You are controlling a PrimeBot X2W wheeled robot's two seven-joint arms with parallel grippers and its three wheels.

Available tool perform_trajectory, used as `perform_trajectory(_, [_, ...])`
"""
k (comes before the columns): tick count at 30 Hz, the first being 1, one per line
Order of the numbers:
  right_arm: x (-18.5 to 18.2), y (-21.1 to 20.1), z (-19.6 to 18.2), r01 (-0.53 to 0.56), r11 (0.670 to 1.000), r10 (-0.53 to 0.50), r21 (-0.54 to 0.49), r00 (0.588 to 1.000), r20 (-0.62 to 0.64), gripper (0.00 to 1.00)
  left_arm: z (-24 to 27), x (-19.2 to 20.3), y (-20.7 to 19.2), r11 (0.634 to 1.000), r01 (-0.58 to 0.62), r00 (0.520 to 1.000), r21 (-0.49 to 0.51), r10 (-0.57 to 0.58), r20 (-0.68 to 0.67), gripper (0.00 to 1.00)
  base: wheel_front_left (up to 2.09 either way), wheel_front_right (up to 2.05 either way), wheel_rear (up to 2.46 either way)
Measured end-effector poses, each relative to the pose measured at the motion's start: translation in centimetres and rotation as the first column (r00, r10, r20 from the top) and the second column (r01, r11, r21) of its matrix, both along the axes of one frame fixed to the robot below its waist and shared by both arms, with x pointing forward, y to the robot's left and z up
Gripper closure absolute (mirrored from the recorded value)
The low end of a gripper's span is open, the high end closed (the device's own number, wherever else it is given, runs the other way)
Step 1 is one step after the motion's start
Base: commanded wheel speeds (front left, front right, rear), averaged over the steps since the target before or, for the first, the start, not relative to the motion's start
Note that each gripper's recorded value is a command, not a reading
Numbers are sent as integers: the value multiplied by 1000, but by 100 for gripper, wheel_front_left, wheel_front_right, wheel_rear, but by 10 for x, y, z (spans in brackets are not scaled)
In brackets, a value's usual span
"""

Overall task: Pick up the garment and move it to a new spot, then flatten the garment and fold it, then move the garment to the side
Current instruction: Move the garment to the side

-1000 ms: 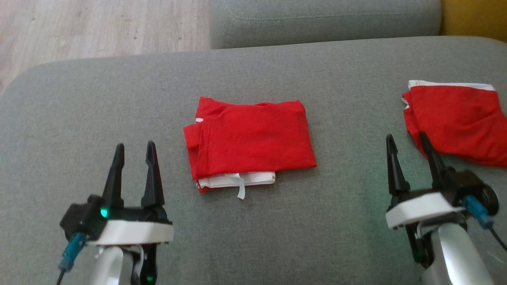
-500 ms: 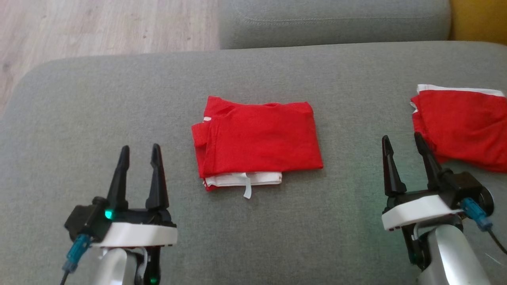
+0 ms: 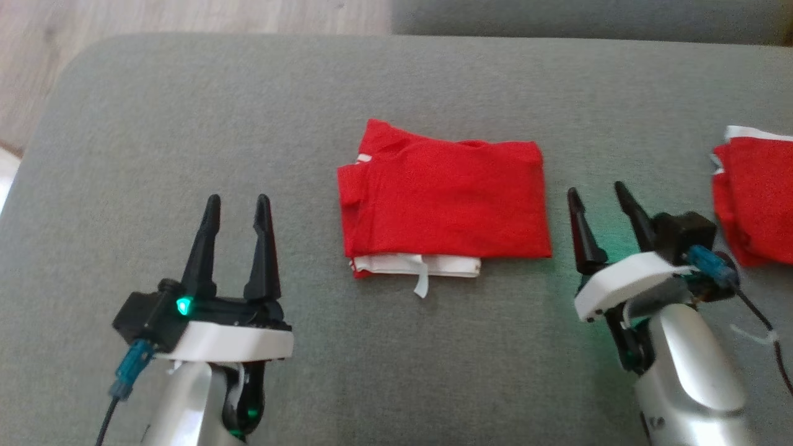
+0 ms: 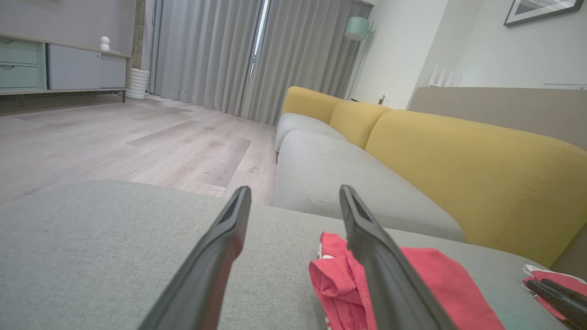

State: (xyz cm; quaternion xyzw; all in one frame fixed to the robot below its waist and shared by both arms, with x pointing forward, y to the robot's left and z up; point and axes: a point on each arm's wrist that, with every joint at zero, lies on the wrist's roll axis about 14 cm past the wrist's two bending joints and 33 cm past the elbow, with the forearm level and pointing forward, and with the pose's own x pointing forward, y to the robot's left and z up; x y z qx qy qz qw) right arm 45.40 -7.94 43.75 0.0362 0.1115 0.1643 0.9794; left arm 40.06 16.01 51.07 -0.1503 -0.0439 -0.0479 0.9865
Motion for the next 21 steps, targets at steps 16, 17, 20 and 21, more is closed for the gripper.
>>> perform_trajectory(16, [9, 74, -69, -196, 980, 197, 32, 935, -295, 69, -13, 0, 18, 998, -55, 997, -4, 54, -46, 0, 0, 0, 0])
perform_trajectory(17, [10, 75, -69, -205, 979, 202, 23, 934, -296, 100, -13, 1, 18, 998, -56, 997, -3, 56, -47, 0, 0, 0, 0])
perform_trajectory(20, [13, 77, -67, -220, 976, 212, 2, 939, -272, 100, -12, 3, 16, 999, -52, 998, -2, 52, -44, 0, 0, 0, 0])
perform_trajectory(21, [13, 77, -66, -223, 975, 214, -6, 942, -258, 100, -11, 4, 14, 999, -48, 998, -2, 48, -40, 0, 0, 0, 0])
